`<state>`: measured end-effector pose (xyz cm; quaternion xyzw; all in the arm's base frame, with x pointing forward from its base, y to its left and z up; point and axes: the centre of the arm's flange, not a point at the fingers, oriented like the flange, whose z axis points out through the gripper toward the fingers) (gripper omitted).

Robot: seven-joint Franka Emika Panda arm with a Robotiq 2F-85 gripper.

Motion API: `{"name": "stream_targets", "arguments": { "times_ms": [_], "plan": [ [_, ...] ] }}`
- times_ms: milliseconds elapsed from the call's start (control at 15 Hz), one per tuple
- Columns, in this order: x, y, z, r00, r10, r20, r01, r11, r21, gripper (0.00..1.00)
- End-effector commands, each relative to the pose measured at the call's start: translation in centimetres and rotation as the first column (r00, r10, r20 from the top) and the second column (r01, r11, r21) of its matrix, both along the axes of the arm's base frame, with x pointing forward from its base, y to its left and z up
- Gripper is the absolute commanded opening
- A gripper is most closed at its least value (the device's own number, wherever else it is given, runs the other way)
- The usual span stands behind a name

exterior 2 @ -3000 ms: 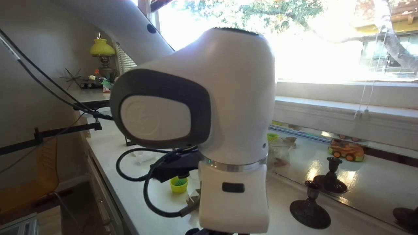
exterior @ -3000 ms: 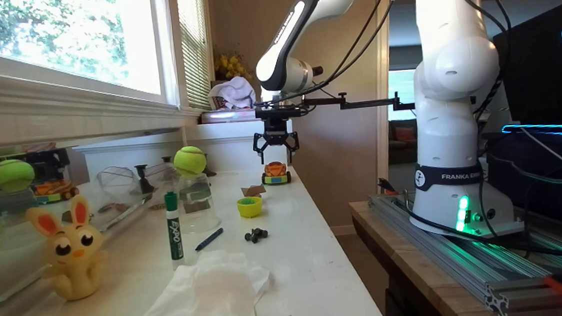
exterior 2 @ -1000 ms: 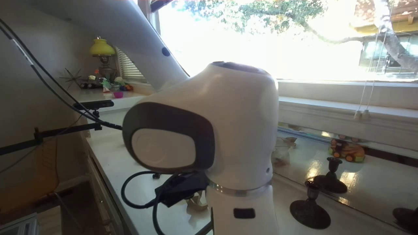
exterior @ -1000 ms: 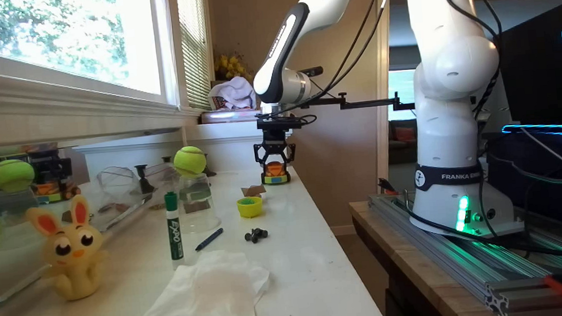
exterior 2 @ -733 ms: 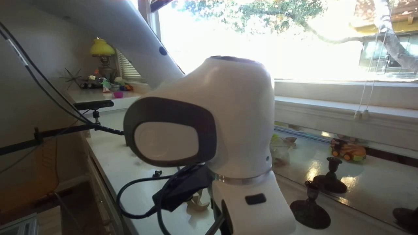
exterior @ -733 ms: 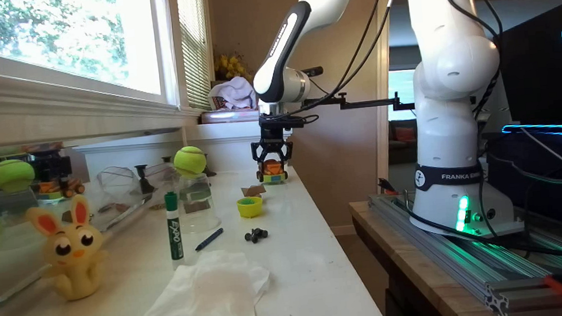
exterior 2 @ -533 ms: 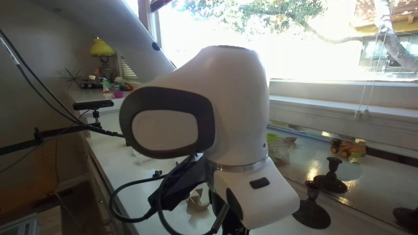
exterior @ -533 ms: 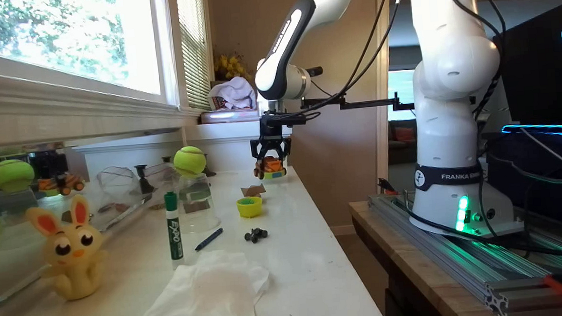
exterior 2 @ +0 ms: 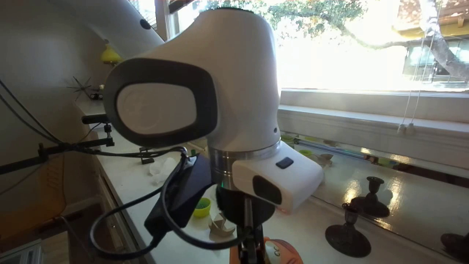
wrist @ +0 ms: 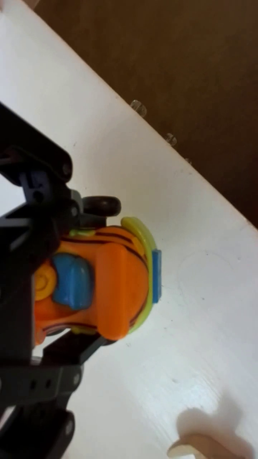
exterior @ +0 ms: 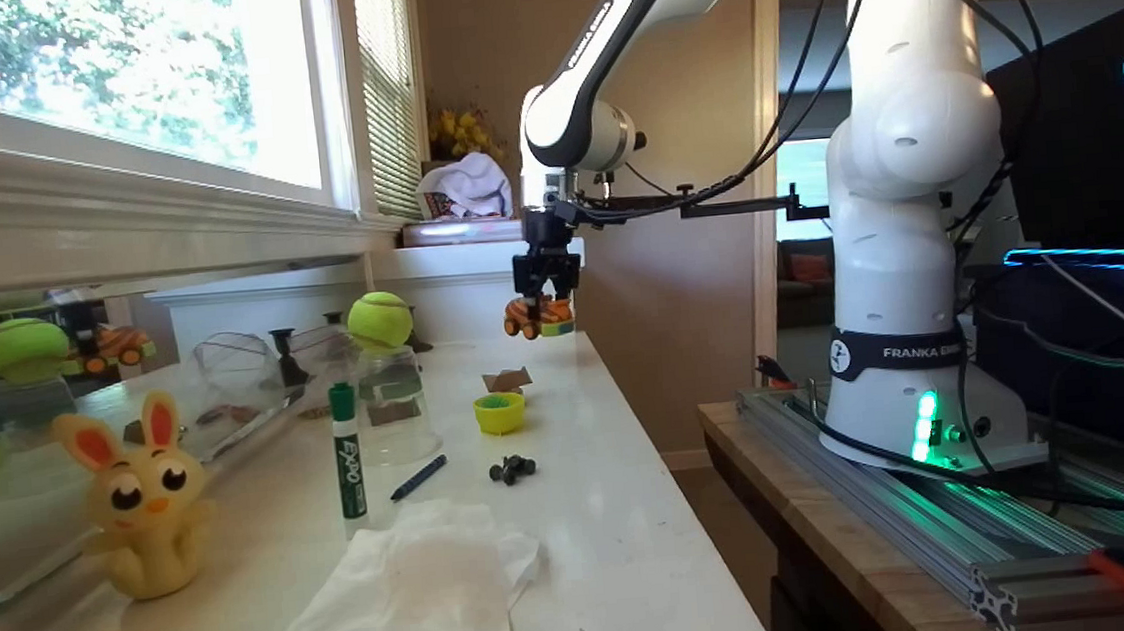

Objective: Rotate the orange toy car 180 degrees

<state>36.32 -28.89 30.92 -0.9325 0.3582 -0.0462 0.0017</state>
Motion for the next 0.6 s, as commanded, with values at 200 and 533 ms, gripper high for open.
{"name": "stream_targets", "arguments": {
  "times_ms": [200,533],
  "plan": [
    [-0.6,0.8,0.5,0.933,0.359,-0.016,-0.359,0.933,0.024,0.45],
    [0.2,1.2,-0.5,0.797,0.602,-0.034,-0.601,0.798,0.038,0.45]
  ]
}}
